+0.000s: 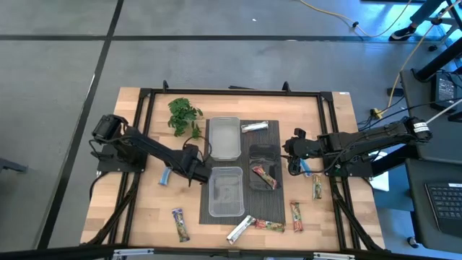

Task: Pick and place Granola Bars by type
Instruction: Put the yellow granola bar into the gray bin

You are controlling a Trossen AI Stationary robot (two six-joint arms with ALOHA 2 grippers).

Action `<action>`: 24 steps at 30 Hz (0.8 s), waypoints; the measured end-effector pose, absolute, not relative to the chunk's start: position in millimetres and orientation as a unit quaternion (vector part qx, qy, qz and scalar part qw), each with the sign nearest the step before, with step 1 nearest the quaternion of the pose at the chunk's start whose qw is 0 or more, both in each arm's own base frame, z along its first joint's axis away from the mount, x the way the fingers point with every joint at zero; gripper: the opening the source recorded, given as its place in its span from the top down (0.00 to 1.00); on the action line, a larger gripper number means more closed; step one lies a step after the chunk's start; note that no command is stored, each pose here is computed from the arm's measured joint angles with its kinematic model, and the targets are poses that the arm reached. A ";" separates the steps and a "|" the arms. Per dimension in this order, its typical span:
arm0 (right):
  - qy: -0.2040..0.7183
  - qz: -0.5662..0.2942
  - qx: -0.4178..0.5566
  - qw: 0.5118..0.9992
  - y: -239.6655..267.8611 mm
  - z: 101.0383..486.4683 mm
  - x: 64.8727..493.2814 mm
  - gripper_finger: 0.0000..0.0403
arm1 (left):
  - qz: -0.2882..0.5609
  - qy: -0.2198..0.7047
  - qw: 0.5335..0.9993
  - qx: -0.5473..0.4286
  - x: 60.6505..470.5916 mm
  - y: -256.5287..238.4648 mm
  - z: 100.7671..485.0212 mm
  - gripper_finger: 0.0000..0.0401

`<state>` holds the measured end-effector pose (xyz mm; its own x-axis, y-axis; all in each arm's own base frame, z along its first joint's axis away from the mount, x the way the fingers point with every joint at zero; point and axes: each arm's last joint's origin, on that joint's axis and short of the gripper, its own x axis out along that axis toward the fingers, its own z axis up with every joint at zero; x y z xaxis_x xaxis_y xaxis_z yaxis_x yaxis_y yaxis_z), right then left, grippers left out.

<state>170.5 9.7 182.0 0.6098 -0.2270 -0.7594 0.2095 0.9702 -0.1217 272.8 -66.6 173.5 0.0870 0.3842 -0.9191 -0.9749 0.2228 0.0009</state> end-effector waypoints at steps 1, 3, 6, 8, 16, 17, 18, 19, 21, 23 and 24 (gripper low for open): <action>0.425 -0.122 -0.010 0.897 9.7 182.0 170.5 0.51 | 0.517 0.429 0.661 -0.333 275.3 -65.3 180.7 0.78; 0.424 -0.122 -0.010 0.897 9.7 182.1 170.5 0.51 | 0.511 0.424 0.678 -0.316 280.0 -61.1 196.0 0.78; 0.424 -0.122 -0.010 0.897 9.7 182.1 170.5 0.51 | 0.513 0.406 0.696 -0.296 286.6 -51.0 218.6 0.78; 0.424 -0.122 -0.010 0.897 9.7 182.1 170.5 0.51 | 0.515 0.382 0.712 -0.286 293.0 -42.3 232.6 0.78; 0.424 -0.122 -0.010 0.897 9.7 182.1 170.5 0.51 | 0.491 0.308 0.768 -0.270 323.2 -2.5 261.0 0.78; 0.424 -0.122 -0.010 0.897 9.7 182.1 170.5 0.51 | 0.480 0.305 0.777 -0.268 327.1 2.6 262.4 0.78; 0.424 -0.122 -0.010 0.897 9.7 182.1 170.5 0.51 | 0.470 0.301 0.785 -0.268 331.3 7.9 263.2 0.78; 0.424 -0.122 -0.010 0.897 9.7 182.1 170.5 0.51 | 0.460 0.298 0.793 -0.267 336.2 12.8 262.4 0.78; 0.424 -0.122 -0.010 0.897 9.7 182.1 170.6 0.51 | 0.446 0.300 0.801 -0.265 343.2 21.8 259.3 0.78; 0.424 -0.122 -0.010 0.897 9.6 182.1 170.6 0.51 | 0.439 0.296 0.807 -0.262 350.0 29.2 255.3 0.78; 0.424 -0.122 -0.010 0.897 9.7 182.1 170.5 0.51 | 0.439 0.301 0.805 -0.262 351.9 32.8 251.9 0.78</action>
